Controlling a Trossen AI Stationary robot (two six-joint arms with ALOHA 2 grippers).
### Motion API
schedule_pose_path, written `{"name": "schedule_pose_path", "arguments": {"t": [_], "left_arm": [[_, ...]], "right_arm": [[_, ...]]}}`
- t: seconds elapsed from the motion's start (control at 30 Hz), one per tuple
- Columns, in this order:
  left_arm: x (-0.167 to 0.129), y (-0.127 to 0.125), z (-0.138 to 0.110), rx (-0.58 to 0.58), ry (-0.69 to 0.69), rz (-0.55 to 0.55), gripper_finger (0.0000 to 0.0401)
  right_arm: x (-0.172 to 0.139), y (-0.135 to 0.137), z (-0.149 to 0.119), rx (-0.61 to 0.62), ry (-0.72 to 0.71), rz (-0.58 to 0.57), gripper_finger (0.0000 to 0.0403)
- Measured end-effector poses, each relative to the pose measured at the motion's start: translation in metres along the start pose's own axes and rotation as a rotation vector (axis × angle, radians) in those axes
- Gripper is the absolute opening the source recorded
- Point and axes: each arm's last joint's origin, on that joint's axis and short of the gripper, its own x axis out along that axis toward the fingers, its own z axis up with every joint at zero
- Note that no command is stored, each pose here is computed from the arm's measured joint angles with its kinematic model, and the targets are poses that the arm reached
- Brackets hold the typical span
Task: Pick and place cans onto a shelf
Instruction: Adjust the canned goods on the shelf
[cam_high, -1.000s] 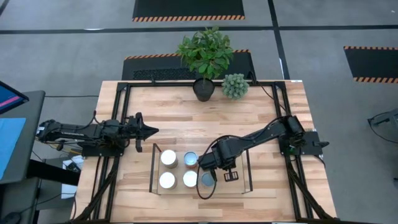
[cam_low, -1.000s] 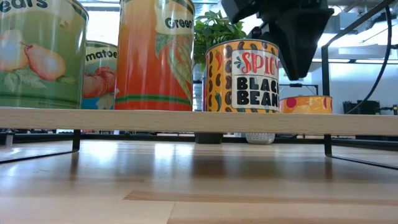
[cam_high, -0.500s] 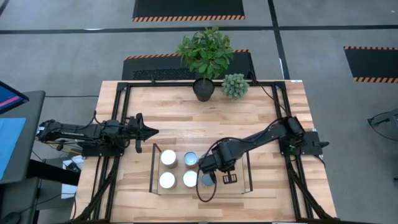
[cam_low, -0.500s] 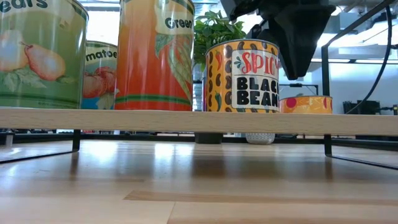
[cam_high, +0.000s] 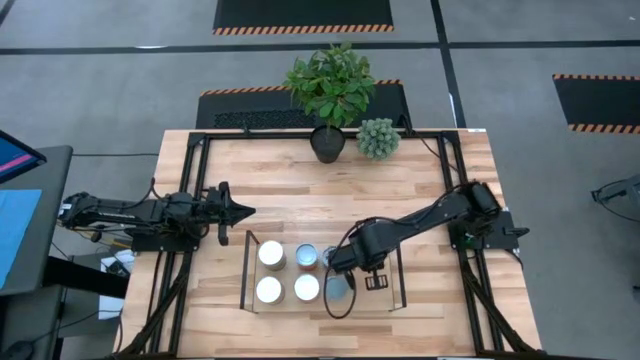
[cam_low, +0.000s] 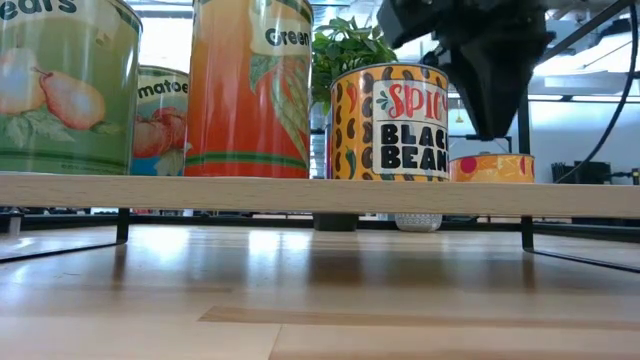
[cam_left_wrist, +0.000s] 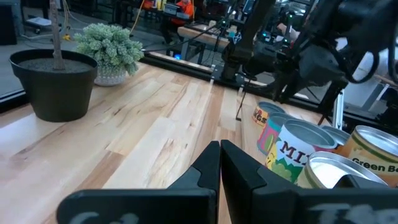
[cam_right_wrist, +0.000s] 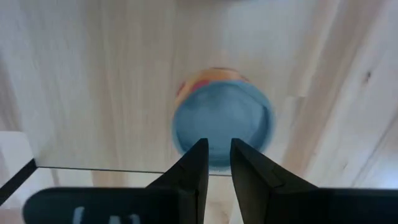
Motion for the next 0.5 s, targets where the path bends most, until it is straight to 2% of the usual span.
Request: {"name": "schedule_pose_path", "arguments": {"t": [0.2, 0.5], "left_arm": [[0.0, 0.0, 0.0, -0.001, 0.0, 0.011, 0.0], [0.0, 0.001, 0.0, -0.027, -0.007, 0.044, 0.0]], "right_arm": [[-0.011, -0.009, -0.013, 0.037, -0.093, 0.014, 0.0093], [0.018, -0.008, -0.017, 0.029, -0.044, 0.101, 0.0093]]}}
